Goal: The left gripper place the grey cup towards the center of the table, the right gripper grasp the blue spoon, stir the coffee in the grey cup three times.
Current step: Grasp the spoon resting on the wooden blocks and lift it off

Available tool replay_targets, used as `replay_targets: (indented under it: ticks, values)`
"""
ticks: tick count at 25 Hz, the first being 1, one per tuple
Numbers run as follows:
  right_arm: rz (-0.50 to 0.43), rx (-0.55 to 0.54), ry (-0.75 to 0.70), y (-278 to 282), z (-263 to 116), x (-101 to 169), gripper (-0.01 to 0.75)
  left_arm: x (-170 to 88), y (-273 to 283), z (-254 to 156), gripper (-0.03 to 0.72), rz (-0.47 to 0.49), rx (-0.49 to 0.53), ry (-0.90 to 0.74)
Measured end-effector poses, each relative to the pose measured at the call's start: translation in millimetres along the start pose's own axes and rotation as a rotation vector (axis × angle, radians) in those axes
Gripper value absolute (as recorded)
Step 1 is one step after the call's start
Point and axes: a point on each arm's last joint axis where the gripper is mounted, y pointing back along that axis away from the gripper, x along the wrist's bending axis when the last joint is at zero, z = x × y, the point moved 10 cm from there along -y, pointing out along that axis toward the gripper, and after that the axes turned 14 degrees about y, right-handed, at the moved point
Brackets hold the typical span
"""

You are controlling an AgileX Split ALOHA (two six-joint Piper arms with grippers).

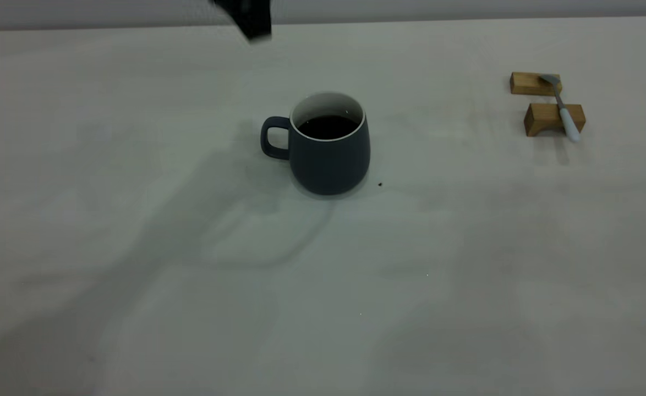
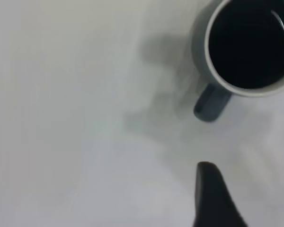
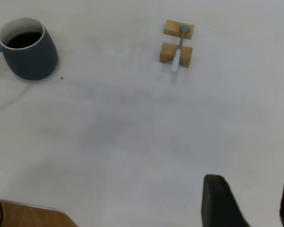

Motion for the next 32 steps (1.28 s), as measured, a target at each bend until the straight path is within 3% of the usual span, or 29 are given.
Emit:
replay_targets:
  ticks: [10,21,24,32]
  values:
    - [0.0,0.0,0.0,0.0,0.0,0.0,0.357,-8.0,113.1,-43.6,0.331,0.029,0.093,0.308]
    - [0.0,0.0,0.0,0.0,0.0,0.0,0.357,-7.5,181.7,-55.9,0.298,0.098,-0.061,0.565]
    - [0.0,0.0,0.0,0.0,0.0,0.0,0.357,-21.8,203.2,-84.0,0.298,0.1,-0.088,0.628]
    - [0.0,0.0,0.0,0.0,0.0,0.0,0.357,-74.3,197.0,-205.3,0.298,0.082,-0.013,0.794]
